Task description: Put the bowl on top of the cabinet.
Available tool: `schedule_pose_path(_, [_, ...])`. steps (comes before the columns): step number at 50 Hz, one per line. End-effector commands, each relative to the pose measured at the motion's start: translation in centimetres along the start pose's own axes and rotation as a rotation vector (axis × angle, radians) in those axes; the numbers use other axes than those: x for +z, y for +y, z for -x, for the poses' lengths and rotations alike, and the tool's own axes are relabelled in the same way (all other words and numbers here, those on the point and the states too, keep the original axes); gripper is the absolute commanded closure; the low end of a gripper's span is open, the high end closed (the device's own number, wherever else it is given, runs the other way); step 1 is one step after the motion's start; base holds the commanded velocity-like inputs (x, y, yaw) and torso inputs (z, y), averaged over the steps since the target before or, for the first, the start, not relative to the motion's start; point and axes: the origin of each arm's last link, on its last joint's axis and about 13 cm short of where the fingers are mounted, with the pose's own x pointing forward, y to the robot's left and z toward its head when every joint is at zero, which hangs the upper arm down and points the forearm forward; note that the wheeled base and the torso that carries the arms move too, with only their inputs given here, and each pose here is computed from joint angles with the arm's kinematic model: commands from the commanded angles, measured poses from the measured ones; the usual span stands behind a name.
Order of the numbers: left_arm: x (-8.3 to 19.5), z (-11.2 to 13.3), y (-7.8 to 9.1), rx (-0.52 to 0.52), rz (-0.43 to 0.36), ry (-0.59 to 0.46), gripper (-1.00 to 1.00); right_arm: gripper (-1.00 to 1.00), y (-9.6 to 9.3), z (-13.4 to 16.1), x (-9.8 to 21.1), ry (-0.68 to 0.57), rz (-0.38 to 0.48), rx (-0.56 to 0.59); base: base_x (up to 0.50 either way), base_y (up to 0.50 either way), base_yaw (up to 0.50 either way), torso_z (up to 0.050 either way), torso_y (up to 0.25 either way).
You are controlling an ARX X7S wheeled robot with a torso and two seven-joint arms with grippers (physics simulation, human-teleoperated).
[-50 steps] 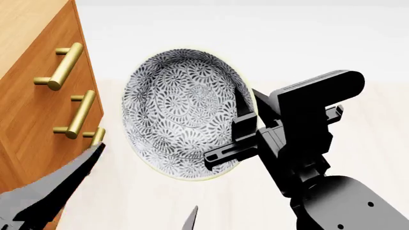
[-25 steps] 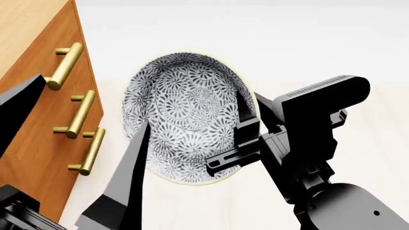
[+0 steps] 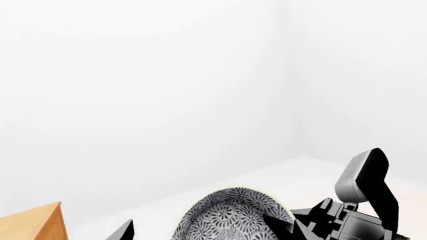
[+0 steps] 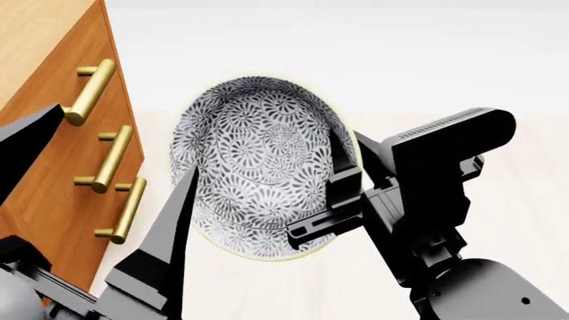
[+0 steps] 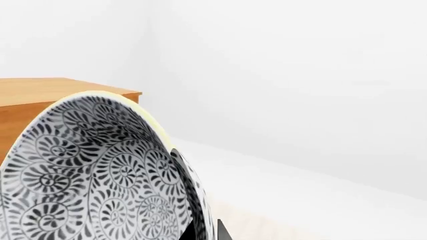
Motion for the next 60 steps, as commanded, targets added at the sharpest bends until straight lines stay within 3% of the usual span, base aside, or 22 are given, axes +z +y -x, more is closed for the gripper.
schedule_pose_path(1, [0.0,-1.8,0.7,-0.020,0.022,0.067,-1.00,1.00,0.0,0.1,0.4,-0.022,0.020,0.000,0.00,0.00,0.00,0.000,0.010])
schedule_pose_path(6, [-0.4,-2.4,1.0,-0.059,0.057,0.136,-1.00,1.00,0.0,0.3,0.4,-0.025,0.023,0.001,0.00,0.00,0.00,0.000,0.000])
schedule_pose_path(18, [-0.8,-2.7,1.2,-0.077,0.090,0.181,-1.00,1.00,-0.1,0.4,0.2,-0.025,0.021,-0.001,0.00,0.00,0.00,0.001,0.000])
schedule_pose_path(36, [-2.6,-4.8,3.0,-0.003,0.131,0.247,-1.00,1.00,-0.1,0.6,0.3,-0.026,0.027,-0.002,0.00,0.00,0.00,0.000,0.001])
schedule_pose_path(60, [-4.6,-6.1,3.5,-0.020,0.186,0.343,-1.00,1.00,0.1,0.8,0.6,-0.031,0.040,0.008,0.00,0.00,0.00,0.000,0.000])
